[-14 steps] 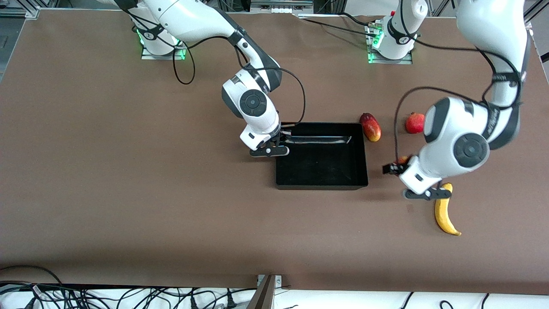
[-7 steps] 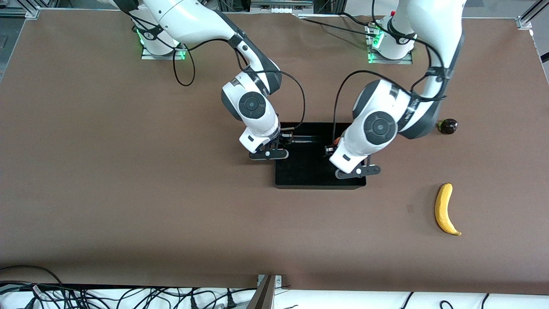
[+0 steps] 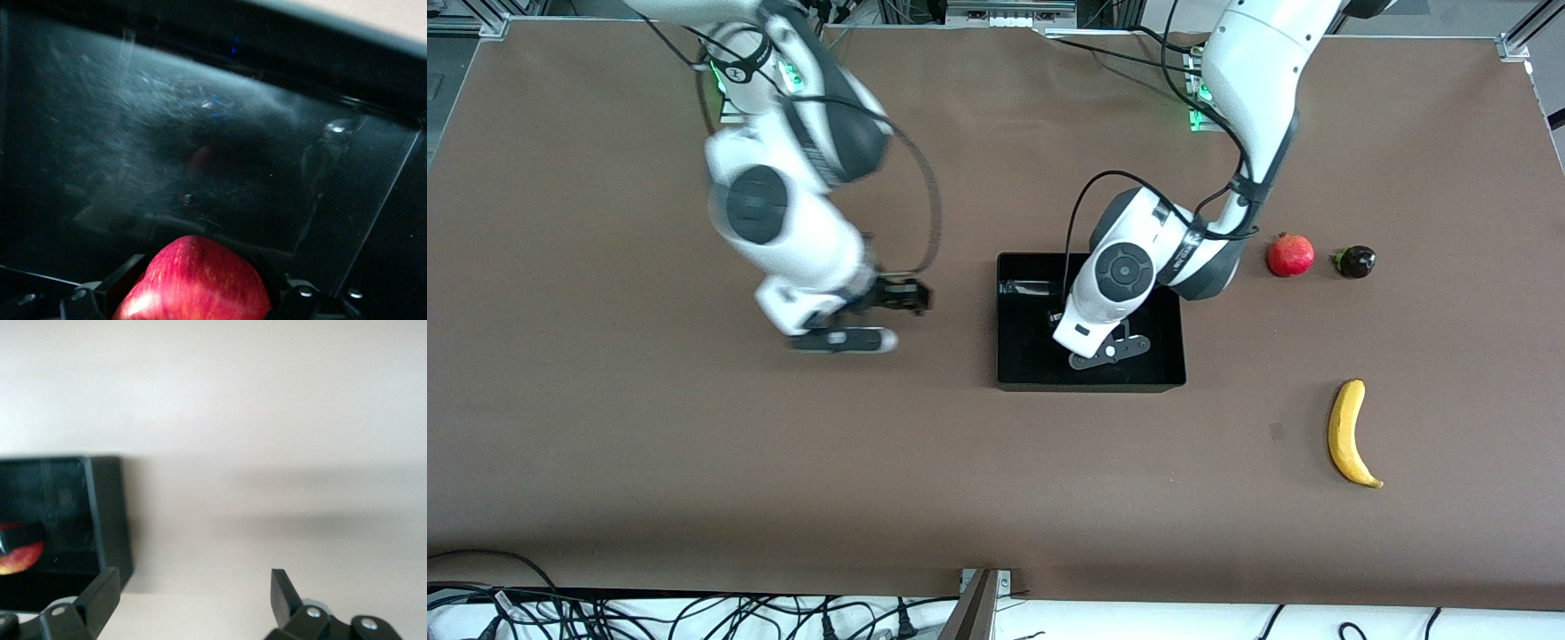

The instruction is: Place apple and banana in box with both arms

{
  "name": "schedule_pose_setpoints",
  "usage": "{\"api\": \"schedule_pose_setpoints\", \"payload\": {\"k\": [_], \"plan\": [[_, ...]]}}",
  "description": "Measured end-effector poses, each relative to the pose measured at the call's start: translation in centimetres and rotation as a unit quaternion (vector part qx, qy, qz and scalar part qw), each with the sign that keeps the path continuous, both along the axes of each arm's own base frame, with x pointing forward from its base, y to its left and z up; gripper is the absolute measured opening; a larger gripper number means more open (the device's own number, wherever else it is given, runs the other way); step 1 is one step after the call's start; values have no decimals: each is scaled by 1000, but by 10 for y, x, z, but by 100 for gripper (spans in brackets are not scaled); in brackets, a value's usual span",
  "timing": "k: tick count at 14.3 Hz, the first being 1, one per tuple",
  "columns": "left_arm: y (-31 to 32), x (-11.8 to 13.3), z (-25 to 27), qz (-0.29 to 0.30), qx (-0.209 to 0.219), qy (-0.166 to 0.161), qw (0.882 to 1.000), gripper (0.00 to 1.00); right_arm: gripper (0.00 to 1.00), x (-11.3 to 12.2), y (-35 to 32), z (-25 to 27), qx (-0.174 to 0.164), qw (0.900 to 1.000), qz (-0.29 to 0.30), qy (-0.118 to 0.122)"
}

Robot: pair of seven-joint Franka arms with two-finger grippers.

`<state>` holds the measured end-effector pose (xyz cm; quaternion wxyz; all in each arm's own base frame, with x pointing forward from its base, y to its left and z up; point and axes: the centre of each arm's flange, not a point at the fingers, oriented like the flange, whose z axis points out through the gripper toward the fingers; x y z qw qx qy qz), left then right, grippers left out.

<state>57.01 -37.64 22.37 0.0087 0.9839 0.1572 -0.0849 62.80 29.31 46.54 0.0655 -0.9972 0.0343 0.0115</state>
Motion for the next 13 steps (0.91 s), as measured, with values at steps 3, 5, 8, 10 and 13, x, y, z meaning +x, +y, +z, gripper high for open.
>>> {"api": "schedule_pose_setpoints", "payload": {"k": [3, 5, 8, 10, 13], "plan": [[-15, -10, -11, 27, 5, 1, 1000, 70, 100, 8, -89, 53, 6, 1000, -25, 0], [-21, -14, -17, 39, 6, 1, 999, 70, 100, 0, -129, 81, 5, 1000, -25, 4], [-27, -19, -28, 51, 8, 5, 999, 70, 100, -28, -189, 113, 7, 999, -29, 16], [-28, -23, -36, 54, 11, 11, 998, 70, 100, -53, -222, 125, 6, 1000, -25, 16], [-32, -36, -47, 48, 16, 23, 998, 70, 100, -84, -243, 132, -16, 1000, -16, 14]]}}
